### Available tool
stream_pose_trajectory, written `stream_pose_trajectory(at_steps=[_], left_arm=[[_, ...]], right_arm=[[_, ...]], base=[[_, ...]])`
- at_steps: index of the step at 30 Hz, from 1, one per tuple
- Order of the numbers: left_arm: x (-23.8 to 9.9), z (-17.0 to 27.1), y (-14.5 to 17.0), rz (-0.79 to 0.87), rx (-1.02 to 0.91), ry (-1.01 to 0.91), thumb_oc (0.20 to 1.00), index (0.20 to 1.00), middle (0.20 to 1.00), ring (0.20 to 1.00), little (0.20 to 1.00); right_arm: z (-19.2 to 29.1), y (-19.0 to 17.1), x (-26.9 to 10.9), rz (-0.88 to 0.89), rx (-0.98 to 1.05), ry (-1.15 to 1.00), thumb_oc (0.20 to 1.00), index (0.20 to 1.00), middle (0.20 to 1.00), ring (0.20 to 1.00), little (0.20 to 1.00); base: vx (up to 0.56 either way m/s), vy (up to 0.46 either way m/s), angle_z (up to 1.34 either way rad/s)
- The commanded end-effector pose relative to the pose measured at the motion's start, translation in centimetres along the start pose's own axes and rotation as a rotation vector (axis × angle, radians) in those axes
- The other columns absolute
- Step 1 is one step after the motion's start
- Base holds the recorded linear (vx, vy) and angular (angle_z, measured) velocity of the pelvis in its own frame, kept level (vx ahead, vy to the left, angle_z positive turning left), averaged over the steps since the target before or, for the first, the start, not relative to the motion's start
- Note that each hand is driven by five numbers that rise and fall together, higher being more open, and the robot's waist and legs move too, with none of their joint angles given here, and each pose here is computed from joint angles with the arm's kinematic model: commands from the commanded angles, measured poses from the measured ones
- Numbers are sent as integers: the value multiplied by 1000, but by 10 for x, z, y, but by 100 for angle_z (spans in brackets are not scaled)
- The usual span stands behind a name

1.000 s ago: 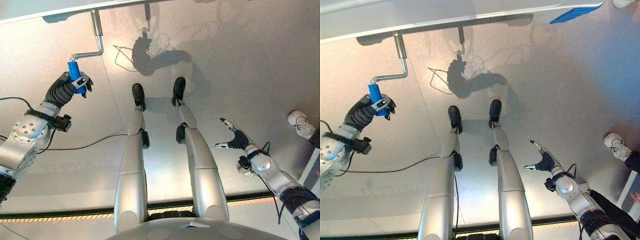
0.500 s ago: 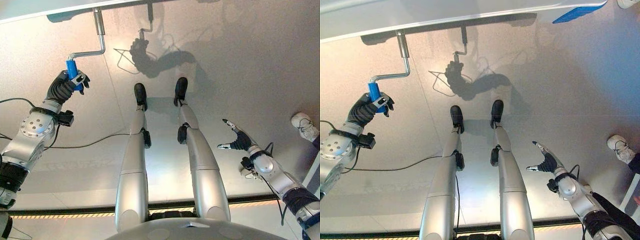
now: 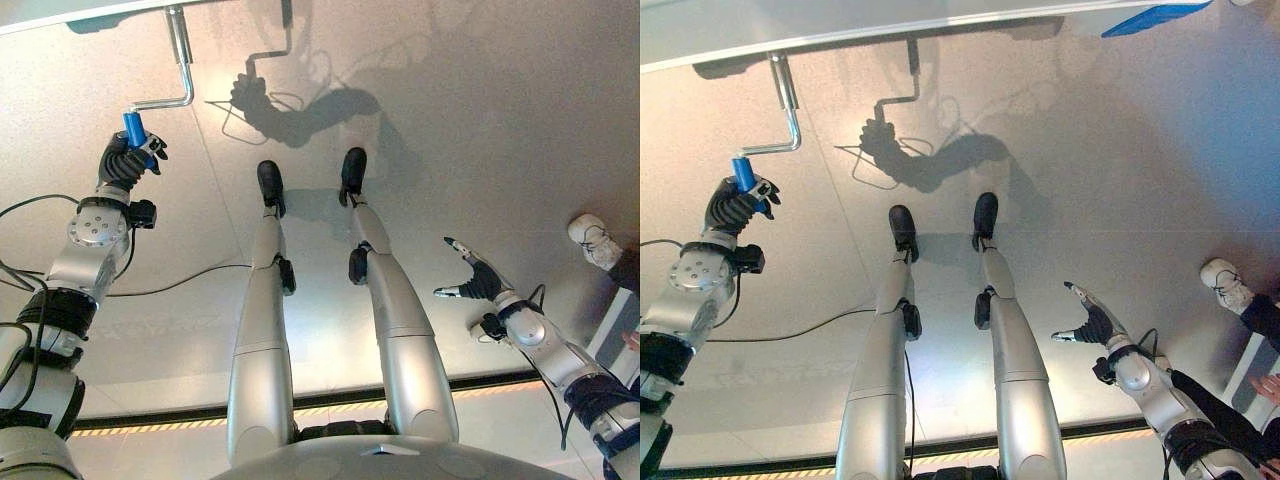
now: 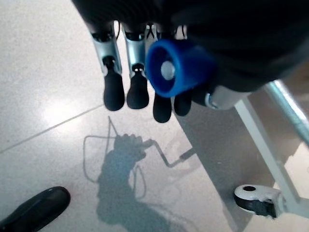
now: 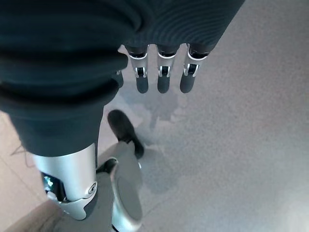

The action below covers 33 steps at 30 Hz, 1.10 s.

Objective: Raise the hospital bed

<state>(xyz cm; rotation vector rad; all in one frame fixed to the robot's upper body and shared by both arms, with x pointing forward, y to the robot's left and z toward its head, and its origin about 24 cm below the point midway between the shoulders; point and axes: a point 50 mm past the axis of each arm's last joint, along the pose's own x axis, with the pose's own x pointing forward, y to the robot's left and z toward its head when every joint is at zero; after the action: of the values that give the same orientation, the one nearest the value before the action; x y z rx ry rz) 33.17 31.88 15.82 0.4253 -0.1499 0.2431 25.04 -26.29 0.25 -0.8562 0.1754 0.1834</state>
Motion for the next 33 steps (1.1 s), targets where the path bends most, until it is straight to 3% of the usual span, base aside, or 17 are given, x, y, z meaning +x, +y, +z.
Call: stream_pose_trajectory(at_steps=[1,16,23,33], left_arm=[[5,12,43,179,66,-16,200,200,200,200,200],[38,23,51,352,30,95,200,200,200,200,200],[47,35,45,330,89,91,200,200,200,200,200],[67,69,-14,190,169,-19,200,200,200,200,200]], right_arm=[[-2,22,-8,73,19,6,1000,1000,1000,1000,1000],[15,33,7,94,61,-37,1000,1000,1000,1000,1000],[22,37,10,100,84,-61,1000,1000,1000,1000,1000],[30,47,13,146,94,-84,1000,1000,1000,1000,1000]], base=[[19,70,-1],[22,48,-5],[14,10,-4],[1,0,0]])
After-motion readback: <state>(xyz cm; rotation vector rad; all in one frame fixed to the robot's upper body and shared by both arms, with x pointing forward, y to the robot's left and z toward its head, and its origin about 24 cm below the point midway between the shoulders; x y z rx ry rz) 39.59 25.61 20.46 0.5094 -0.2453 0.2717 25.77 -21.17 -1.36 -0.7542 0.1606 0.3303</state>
